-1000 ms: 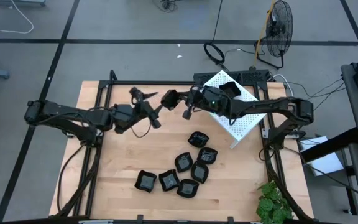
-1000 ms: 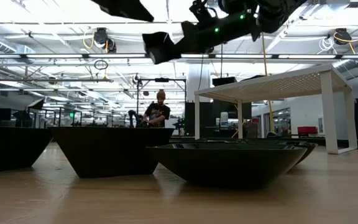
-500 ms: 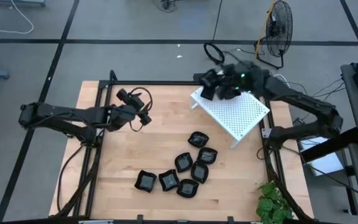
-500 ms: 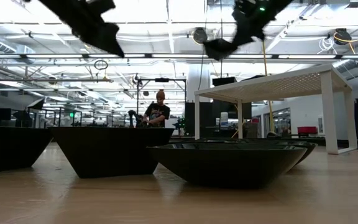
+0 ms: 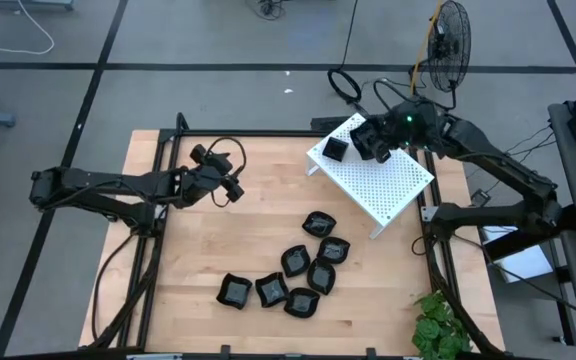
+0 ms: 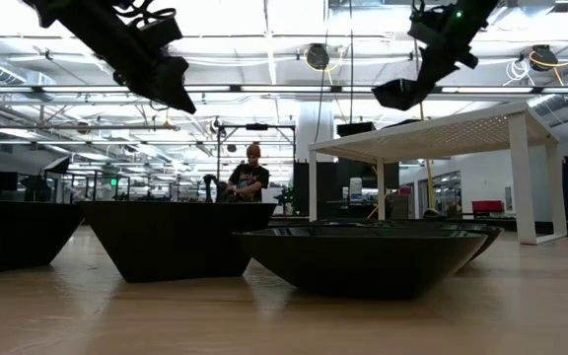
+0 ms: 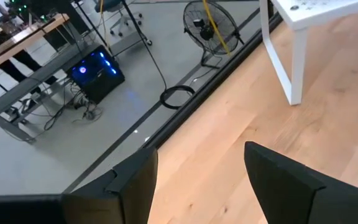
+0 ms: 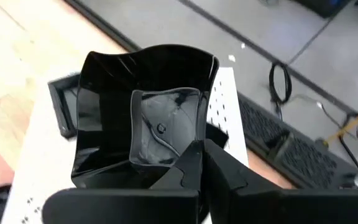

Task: Pick & Place Mini shaped plates
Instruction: Stack the distorted square plate on top of the other distorted square plates on the shelf

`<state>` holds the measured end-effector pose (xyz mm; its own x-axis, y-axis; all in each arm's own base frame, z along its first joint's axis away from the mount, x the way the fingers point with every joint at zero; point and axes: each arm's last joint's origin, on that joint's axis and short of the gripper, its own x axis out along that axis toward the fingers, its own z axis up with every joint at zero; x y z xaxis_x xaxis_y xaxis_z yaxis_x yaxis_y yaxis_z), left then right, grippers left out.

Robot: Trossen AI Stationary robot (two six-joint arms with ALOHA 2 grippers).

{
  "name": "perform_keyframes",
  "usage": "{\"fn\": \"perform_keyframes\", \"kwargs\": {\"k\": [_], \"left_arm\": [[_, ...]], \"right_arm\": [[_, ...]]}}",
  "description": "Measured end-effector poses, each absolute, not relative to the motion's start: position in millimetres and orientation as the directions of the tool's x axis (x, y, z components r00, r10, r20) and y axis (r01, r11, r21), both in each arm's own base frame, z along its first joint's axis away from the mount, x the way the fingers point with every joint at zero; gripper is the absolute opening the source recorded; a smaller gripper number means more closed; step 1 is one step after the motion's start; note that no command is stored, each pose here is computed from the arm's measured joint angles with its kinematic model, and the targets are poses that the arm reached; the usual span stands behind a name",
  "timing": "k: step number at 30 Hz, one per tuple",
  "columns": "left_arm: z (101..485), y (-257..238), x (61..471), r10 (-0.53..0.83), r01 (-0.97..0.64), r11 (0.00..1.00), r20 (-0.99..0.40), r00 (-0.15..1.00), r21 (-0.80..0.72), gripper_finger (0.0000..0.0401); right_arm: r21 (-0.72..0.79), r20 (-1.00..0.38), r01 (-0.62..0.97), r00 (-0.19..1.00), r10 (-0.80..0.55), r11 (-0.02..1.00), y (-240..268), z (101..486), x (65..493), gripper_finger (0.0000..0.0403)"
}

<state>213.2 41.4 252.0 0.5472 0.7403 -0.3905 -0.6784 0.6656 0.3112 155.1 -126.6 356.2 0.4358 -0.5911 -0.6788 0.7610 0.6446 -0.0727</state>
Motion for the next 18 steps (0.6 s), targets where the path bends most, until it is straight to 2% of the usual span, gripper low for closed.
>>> {"fn": "perform_keyframes", "kwargs": {"k": [18], "left_arm": [[252.3, 40.4, 214.7, 0.705, -0.652, 0.703, -0.402, 0.585, 0.283, 0.0244]], "right_arm": [[-0.101, -0.734, 0.754, 0.384, -0.560, 0.649, -130.8, 345.9, 160.3, 0.0004]]}}
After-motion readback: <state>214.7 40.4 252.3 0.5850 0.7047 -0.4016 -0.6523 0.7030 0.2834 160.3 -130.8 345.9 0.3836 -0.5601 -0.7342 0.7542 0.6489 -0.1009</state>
